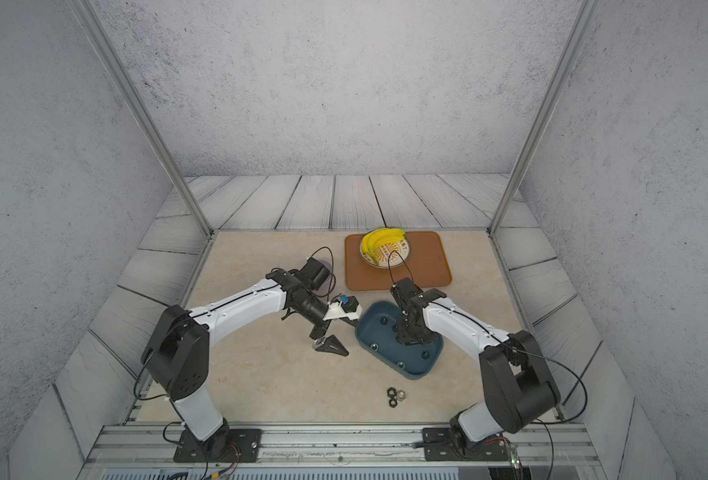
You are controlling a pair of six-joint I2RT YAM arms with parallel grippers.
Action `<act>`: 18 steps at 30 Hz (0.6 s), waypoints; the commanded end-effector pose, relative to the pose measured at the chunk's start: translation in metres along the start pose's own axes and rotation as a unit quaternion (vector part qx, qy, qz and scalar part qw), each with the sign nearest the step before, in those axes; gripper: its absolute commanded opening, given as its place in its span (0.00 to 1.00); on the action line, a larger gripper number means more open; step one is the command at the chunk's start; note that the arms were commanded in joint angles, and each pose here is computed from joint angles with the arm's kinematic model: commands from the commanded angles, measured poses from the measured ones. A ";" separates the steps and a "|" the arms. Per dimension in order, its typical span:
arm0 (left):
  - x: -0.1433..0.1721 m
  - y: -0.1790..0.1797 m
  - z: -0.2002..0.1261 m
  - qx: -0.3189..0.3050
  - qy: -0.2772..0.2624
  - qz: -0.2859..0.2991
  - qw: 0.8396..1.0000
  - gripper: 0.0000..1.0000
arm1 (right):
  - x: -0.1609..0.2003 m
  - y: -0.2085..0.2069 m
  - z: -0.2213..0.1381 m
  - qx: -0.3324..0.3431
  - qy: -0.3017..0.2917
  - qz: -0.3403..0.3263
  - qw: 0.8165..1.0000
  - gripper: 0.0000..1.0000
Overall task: Put the nuts on the desktop into the storage box
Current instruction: Place the nut in the storage box.
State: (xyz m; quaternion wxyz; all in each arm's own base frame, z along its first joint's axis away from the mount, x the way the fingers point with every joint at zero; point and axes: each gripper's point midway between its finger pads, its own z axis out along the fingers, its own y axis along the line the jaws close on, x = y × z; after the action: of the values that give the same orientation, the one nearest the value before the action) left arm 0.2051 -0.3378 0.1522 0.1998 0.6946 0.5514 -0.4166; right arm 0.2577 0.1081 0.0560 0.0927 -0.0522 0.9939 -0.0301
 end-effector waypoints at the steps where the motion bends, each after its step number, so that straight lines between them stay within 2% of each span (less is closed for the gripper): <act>1: 0.002 -0.002 0.000 0.004 0.010 -0.005 1.000 0.98 | -0.012 -0.002 0.009 0.008 -0.022 0.016 1.000 0.31; 9: 0.009 -0.001 0.001 -0.002 0.025 -0.006 1.000 0.98 | -0.012 -0.005 0.026 0.021 -0.022 0.020 0.999 0.32; 12: 0.010 -0.002 0.001 -0.002 0.026 -0.006 1.000 0.98 | -0.011 -0.007 0.027 0.025 -0.022 0.022 0.999 0.41; 18: 0.011 -0.004 0.000 -0.004 0.030 -0.005 1.000 0.98 | -0.008 -0.006 0.025 0.019 -0.018 0.021 0.999 0.42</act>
State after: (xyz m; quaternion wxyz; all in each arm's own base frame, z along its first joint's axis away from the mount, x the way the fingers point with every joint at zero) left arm 0.2085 -0.3336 0.1444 0.1929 0.6998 0.5634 -0.3945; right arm 0.2725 0.1072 0.0331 0.1128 -0.0367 0.9922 -0.0375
